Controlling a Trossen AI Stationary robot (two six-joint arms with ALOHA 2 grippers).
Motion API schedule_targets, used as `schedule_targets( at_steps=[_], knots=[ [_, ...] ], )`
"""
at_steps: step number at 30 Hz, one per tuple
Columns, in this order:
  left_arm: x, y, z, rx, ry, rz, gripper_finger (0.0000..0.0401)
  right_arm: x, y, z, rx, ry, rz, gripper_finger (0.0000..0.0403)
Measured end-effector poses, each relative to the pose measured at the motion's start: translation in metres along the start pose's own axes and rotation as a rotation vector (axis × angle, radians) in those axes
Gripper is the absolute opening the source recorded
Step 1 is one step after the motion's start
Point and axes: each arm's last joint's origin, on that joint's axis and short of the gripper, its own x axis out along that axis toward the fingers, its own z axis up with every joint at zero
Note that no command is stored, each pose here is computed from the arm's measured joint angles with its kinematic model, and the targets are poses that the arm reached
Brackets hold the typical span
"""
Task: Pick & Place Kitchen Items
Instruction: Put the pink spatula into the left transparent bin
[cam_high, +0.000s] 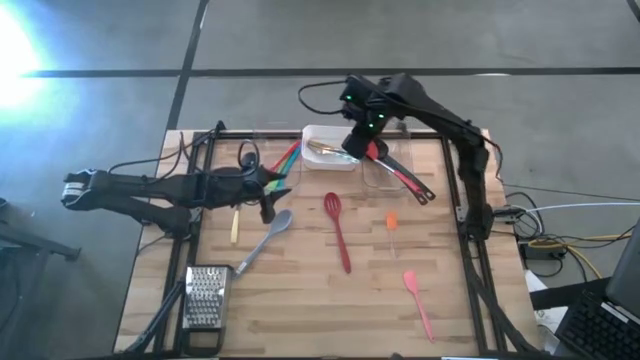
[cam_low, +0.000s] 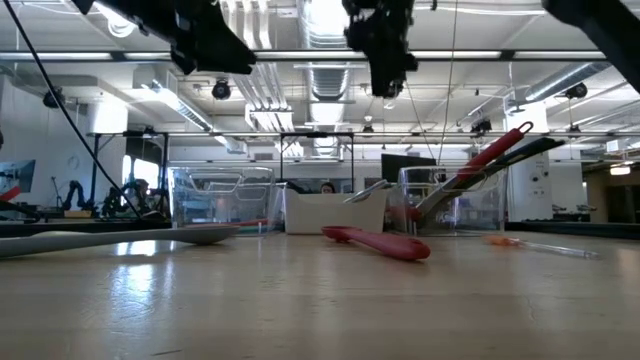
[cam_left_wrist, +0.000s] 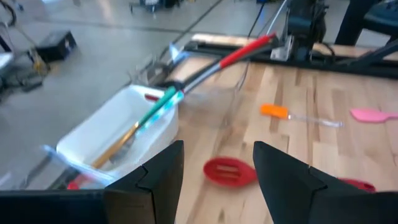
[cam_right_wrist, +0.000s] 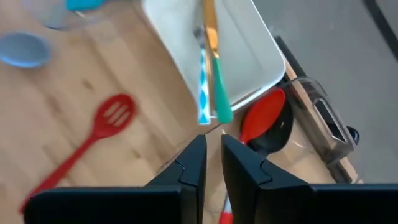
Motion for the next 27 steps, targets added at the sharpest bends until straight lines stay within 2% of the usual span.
schedule_targets(
  at_steps=[8, 13, 20, 27],
  knots=[
    [0.0, 0.001, -0.008, -0.033, 0.082, 0.008, 0.0197, -0.071, 0.037, -0.038, -0.047, -0.157, 0.084, 0.0043],
    [-0.002, 0.002, -0.017, -0.056, 0.172, 0.019, 0.0197, -0.101, 0.059, -0.061, -0.064, -0.216, 0.149, 0.0044],
    [-0.006, 0.004, -0.032, -0.094, 0.323, 0.052, 0.0197, -0.123, 0.097, -0.09, -0.125, -0.237, 0.239, 0.0044],
    [-0.009, 0.006, -0.044, -0.132, 0.42, 0.087, 0.0197, -0.129, 0.137, -0.118, -0.178, -0.268, 0.187, 0.0037]
  ],
)
